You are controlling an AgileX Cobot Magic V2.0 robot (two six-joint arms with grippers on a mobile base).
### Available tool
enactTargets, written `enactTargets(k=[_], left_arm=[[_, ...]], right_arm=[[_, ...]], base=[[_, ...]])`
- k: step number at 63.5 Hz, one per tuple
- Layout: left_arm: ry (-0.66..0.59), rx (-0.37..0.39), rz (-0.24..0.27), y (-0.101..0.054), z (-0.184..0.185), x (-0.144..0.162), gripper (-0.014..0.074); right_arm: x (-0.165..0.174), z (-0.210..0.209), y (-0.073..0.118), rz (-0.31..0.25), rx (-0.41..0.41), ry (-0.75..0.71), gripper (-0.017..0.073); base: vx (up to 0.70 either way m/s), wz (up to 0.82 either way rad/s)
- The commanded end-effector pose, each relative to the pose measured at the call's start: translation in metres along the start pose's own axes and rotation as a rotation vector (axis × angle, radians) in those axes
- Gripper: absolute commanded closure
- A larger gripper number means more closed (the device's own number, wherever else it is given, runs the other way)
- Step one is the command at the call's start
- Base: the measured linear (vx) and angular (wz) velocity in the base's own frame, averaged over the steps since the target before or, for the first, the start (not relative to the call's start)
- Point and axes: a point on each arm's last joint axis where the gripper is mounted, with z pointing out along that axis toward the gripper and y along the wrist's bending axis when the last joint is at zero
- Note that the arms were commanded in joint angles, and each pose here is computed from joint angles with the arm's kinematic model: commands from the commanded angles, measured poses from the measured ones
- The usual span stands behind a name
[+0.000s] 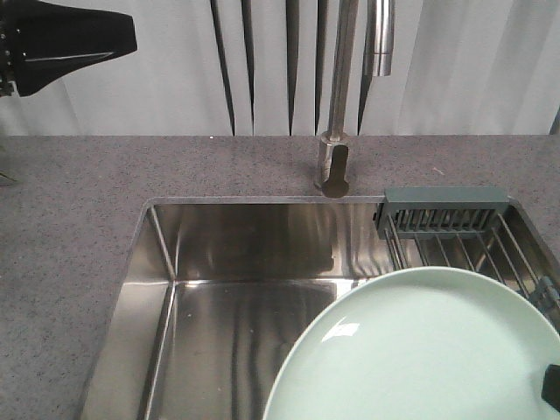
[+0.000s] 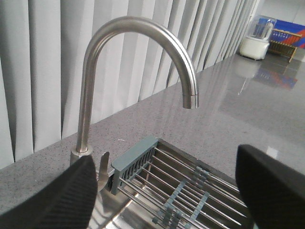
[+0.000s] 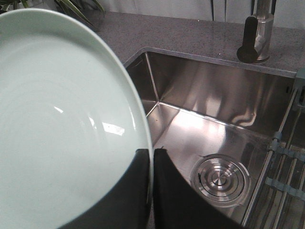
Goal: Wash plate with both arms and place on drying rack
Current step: 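Extend the left arm over the sink toward the faucet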
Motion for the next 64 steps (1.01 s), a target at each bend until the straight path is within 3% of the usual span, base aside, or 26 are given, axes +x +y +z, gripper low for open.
enactTargets(k=[1, 34, 42, 52, 64], left_arm=[[-0.046, 0.008, 0.005, -0.011, -0.004, -0.012, 0.0041], [0.000, 0.023, -0.007, -0.006, 0.002, -0.006, 0.0041], [0.052, 0.065, -0.069, 0.008, 0.023, 0.006, 0.0041], [0.060, 0.061, -0.138, 0.033, 0.059, 0.023, 0.0041], [0.013, 0.135, -0.297, 0.062, 0.102, 0.047, 0.0041]], right_arm=[[-0.012, -0.002, 0.001, 0.009, 0.002, -0.082, 0.0561], [-0.012, -0.002, 0.001, 0.009, 0.001, -0.083, 0.0561], [-0.012, -0.002, 0.001, 0.009, 0.001, -0.083, 0.0561], [-0.012, -0.002, 0.001, 0.009, 0.001, -0.083, 0.0561], [-0.012, -0.002, 0.001, 0.009, 0.001, -0.083, 0.0561]], base=[[0.00, 0.00], [0.00, 0.00], [0.00, 0.00], [0.00, 0.00], [0.00, 0.00]])
